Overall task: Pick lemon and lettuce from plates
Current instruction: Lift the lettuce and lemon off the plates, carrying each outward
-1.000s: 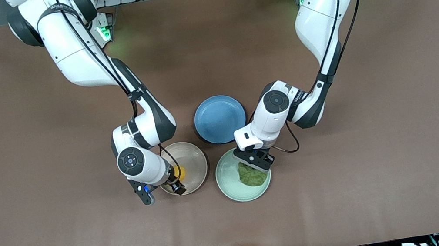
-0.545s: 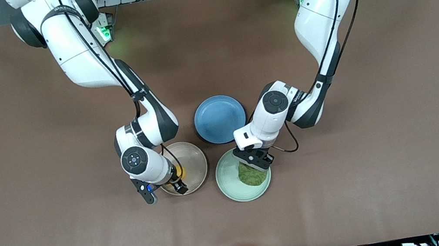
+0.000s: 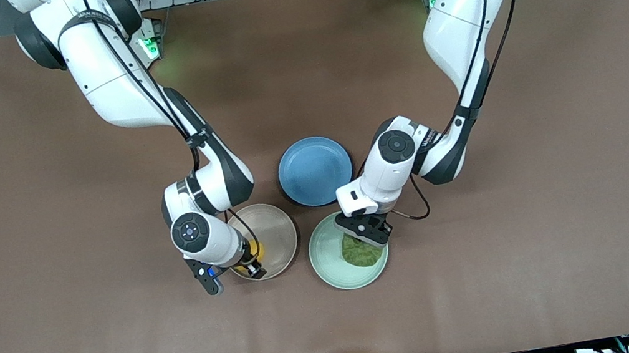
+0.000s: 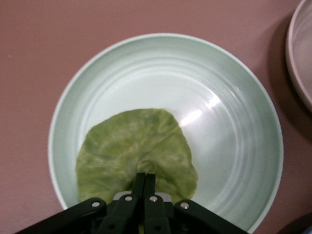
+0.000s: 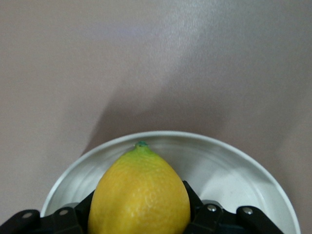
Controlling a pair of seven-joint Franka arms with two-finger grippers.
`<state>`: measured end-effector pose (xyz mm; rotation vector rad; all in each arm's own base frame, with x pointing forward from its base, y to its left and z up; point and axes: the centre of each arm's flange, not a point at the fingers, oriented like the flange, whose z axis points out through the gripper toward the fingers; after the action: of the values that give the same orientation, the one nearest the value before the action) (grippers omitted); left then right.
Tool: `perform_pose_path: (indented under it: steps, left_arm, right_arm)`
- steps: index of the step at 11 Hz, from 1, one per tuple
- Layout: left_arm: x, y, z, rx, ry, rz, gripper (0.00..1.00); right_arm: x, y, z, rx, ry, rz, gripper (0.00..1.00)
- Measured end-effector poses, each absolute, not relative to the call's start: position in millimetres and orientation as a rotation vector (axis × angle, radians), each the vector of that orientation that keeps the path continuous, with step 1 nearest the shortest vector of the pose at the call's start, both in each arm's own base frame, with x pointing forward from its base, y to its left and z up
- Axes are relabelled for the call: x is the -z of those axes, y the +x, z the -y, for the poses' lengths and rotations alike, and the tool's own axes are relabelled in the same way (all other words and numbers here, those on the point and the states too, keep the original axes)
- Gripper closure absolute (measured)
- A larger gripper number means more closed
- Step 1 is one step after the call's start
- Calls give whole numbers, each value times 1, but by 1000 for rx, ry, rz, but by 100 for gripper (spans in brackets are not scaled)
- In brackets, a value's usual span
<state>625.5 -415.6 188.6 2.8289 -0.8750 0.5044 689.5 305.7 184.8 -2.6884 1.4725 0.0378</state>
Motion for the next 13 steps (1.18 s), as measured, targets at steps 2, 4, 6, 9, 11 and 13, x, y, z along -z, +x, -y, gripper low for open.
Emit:
perform_pose_path:
  steps: [2, 4, 6, 9, 11, 13]
  left_arm:
    - [-208, 628, 414, -469, 2854, 880, 98]
    - [-242, 631, 410, -427, 2886, 886, 98]
    - [-290, 639, 394, -401, 2931, 859, 98]
    - [-362, 658, 331, -326, 3024, 739, 98]
    - [-374, 668, 284, -209, 3044, 587, 98]
    - [-360, 680, 228, -93, 3083, 470, 98]
  right_arm:
    - [-189, 695, -297, -42, -2677, -1482, 36]
    - [-197, 700, -283, -108, -2700, -1466, 36]
    - [-215, 704, -266, -168, -2741, -1420, 36]
    - [-252, 712, -230, -228, -2793, -1325, 36]
    - [-281, 718, -197, -258, -2810, -1247, 36]
    - [-310, 720, -156, -298, -2831, -1154, 36]
